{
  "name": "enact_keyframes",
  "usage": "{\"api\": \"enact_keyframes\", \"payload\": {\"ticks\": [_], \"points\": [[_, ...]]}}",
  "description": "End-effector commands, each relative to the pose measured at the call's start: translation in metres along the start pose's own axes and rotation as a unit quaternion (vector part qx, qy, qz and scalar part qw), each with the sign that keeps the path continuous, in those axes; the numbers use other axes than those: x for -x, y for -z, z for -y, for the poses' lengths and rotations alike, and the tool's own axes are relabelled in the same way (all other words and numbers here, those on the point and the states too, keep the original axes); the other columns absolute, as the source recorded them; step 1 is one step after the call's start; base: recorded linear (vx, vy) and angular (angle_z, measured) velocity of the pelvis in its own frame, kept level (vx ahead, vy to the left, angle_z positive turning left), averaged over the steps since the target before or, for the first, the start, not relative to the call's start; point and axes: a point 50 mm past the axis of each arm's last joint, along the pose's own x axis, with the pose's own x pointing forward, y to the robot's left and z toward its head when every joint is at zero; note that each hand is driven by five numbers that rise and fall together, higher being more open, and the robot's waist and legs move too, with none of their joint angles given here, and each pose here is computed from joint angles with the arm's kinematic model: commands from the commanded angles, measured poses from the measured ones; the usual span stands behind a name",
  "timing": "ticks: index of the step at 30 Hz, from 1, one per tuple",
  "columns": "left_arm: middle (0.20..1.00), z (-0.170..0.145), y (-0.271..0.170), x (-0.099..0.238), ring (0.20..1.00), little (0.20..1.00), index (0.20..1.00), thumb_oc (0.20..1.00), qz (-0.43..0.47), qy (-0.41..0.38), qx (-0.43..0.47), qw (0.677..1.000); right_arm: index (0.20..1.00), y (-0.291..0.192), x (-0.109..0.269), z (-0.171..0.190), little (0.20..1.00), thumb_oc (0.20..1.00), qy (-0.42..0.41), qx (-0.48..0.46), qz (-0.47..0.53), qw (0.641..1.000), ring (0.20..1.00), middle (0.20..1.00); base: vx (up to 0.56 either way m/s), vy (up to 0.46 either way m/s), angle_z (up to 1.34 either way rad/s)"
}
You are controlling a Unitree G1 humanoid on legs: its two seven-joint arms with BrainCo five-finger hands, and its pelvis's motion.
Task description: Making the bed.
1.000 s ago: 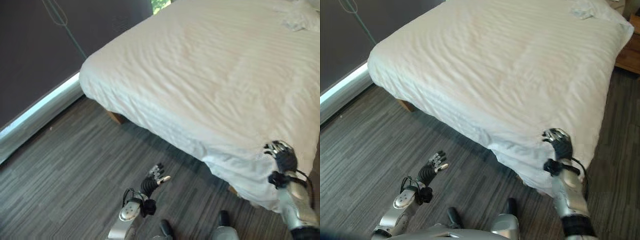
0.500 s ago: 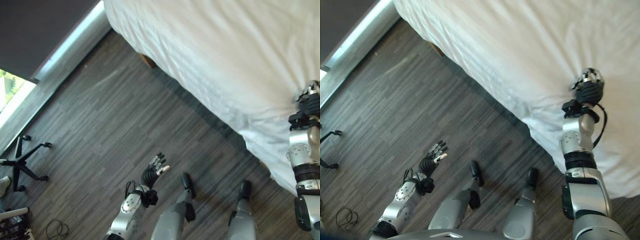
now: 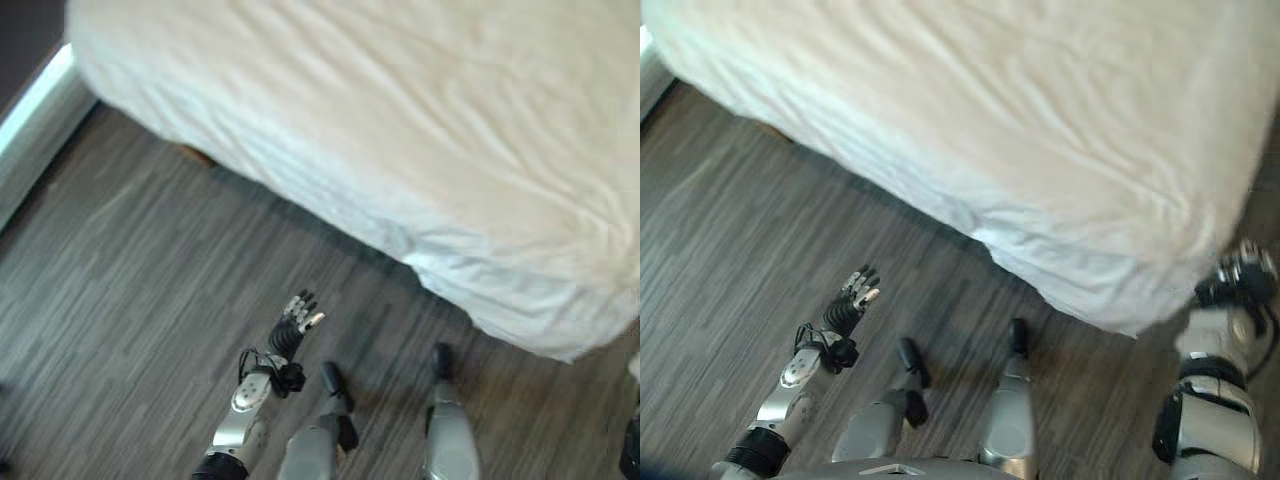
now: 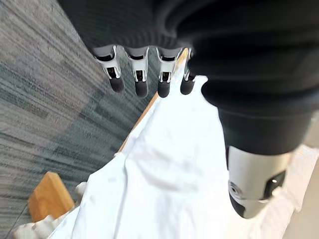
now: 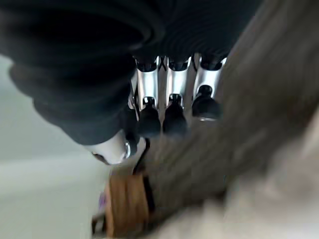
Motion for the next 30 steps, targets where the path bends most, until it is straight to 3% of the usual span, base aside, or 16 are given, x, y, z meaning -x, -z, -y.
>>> {"api": "enact_keyframes", "payload": {"ticks": [1, 4, 8, 9, 10, 17, 18, 30], "points": [[1.000, 0.022, -0.001, -0.006, 1.000, 1.000, 1.000, 1.000, 0.026, 0.024, 0.025, 0.999, 1.000, -0.045, -0.008, 0.015, 1.000, 1.000, -0.017, 0.168, 0.038, 0.985, 1.000, 1.000, 0.02, 0.176, -1.09], [1.000, 0.029, 0.001, -0.007, 1.000, 1.000, 1.000, 1.000, 0.020, 0.048, 0.009, 0.999, 1.000, -0.050, -0.005, 0.022, 1.000, 1.000, -0.033, 0.238, 0.039, 0.970, 1.000, 1.000, 0.01, 0.243, -0.92], [1.000, 0.053, -0.011, -0.015, 1.000, 1.000, 1.000, 1.000, 0.042, 0.090, -0.023, 0.995, 1.000, 0.002, 0.048, -0.019, 1.000, 1.000, -0.235, 0.343, 0.062, 0.907, 1.000, 1.000, -0.09, 0.226, -0.27], [1.000, 0.053, -0.011, -0.015, 1.000, 1.000, 1.000, 1.000, 0.040, 0.090, -0.024, 0.995, 1.000, 0.003, 0.050, -0.018, 1.000, 1.000, -0.234, 0.344, 0.061, 0.907, 1.000, 1.000, -0.26, 0.075, -0.59], [1.000, 0.064, -0.025, -0.019, 1.000, 1.000, 1.000, 1.000, 0.070, 0.110, -0.032, 0.991, 1.000, 0.034, 0.080, -0.035, 1.000, 1.000, -0.303, 0.376, 0.060, 0.874, 1.000, 1.000, -0.34, 0.119, -0.34], [1.000, 0.079, -0.066, -0.027, 1.000, 1.000, 1.000, 1.000, 0.143, 0.132, -0.033, 0.980, 1.000, 0.086, 0.134, -0.076, 1.000, 1.000, -0.413, 0.380, 0.051, 0.826, 1.000, 1.000, -0.29, 0.077, -1.02], [1.000, 0.086, -0.079, -0.028, 1.000, 1.000, 1.000, 1.000, 0.170, 0.129, -0.015, 0.977, 1.000, 0.099, 0.155, -0.091, 1.000, 1.000, -0.464, 0.373, 0.043, 0.803, 1.000, 1.000, -0.20, 0.008, -1.53], [1.000, 0.091, -0.084, -0.027, 1.000, 1.000, 1.000, 1.000, 0.190, 0.113, 0.023, 0.975, 1.000, 0.105, 0.190, -0.132, 1.000, 1.000, -0.567, 0.403, 0.108, 0.710, 1.000, 1.000, -0.04, -0.228, -1.57]]}}
